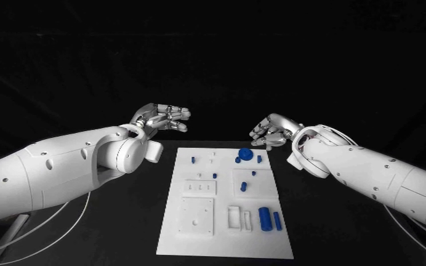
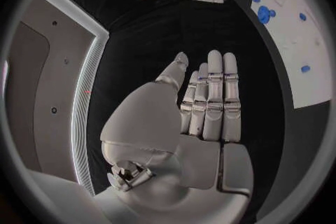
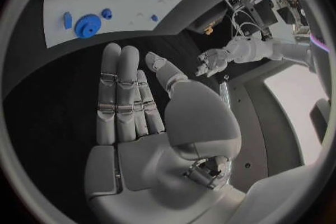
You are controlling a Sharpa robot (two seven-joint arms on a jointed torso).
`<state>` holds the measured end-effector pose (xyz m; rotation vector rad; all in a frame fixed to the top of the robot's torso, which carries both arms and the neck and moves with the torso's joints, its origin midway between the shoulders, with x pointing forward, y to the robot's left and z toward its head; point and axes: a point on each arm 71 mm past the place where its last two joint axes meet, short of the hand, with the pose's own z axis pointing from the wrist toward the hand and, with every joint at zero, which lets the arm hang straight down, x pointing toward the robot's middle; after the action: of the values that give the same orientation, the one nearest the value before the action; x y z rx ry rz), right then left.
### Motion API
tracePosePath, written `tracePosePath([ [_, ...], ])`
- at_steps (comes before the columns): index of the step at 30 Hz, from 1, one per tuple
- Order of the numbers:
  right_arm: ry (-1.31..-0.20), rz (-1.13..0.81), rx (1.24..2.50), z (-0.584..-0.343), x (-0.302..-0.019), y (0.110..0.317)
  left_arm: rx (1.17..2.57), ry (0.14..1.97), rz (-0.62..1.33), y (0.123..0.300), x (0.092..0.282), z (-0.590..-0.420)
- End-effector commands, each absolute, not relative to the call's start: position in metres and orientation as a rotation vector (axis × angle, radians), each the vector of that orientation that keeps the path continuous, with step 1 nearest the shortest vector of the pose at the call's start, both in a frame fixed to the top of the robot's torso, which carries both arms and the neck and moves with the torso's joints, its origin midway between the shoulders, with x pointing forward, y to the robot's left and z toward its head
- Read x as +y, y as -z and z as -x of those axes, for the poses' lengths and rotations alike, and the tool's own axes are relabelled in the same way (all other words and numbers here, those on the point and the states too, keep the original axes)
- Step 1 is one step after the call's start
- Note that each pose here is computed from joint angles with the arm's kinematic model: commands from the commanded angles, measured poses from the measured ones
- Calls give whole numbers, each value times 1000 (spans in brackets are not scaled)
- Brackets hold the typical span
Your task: Assemble the parts on the task board
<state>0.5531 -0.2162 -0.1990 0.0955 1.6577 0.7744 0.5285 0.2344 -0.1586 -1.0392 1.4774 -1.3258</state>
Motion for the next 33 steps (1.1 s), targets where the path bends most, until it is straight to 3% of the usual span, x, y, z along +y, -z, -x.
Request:
tracePosePath([
  [1,-600,86,1632,-553,-210,198,1505,1371,968,150,226,-522],
  [12,-473,223,1579,-554,-190,196,1540,1427,910,138,214,-507],
  [33,-413,292,1585,-555,-179,203,1546,1453,880,129,209,-503],
])
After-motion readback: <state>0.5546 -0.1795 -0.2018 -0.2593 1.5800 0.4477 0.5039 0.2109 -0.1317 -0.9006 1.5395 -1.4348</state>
